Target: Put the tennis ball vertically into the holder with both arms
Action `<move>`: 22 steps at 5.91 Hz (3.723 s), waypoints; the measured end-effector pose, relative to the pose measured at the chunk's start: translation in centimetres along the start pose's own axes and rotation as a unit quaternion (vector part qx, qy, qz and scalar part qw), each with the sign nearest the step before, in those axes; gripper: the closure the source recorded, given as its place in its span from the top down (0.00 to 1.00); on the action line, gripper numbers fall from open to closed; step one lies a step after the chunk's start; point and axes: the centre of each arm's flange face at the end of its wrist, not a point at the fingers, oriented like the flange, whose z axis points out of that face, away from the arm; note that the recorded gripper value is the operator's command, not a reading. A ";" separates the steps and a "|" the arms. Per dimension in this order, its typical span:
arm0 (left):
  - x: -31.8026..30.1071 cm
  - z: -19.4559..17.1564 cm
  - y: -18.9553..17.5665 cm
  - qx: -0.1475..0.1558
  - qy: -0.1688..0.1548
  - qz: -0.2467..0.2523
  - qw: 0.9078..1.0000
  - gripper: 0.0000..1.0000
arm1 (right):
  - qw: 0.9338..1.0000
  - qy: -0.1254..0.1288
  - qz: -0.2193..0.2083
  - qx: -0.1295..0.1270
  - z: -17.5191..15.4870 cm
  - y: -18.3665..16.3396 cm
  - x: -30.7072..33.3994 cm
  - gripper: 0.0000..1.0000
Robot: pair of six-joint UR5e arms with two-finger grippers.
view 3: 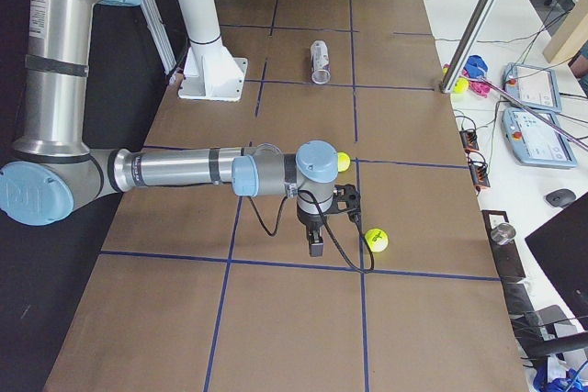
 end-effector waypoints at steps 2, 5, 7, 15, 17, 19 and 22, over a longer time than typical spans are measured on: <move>0.3 -0.3 -0.4 0.006 -0.001 0.003 1.000 1.00 | 1.000 -0.005 0.003 -0.006 0.0 0.5 -0.2 1.00; 0.3 -0.3 -1.0 0.008 -0.002 0.007 1.000 1.00 | 1.000 -0.020 0.004 -0.006 0.1 0.6 -0.5 1.00; 0.9 -0.9 -1.2 0.015 -0.001 0.013 1.000 1.00 | 1.000 -0.021 0.004 -0.007 0.2 0.6 -0.5 1.00; 38.2 2.7 -12.8 0.085 0.069 0.401 0.910 1.00 | 0.999 -0.025 -0.034 -0.006 1.5 -0.5 -2.9 1.00; 50.6 3.4 -11.6 0.100 0.074 0.474 0.872 1.00 | 0.999 -0.025 -0.035 -0.005 1.6 -0.5 -3.0 1.00; 60.4 5.0 -9.4 0.117 0.030 0.521 0.845 1.00 | 0.999 -0.026 -0.035 -0.005 1.5 -0.4 -3.0 1.00; 68.1 5.2 -8.4 0.133 0.005 0.570 0.811 1.00 | 0.999 -0.027 -0.036 -0.003 1.4 -0.4 -3.2 1.00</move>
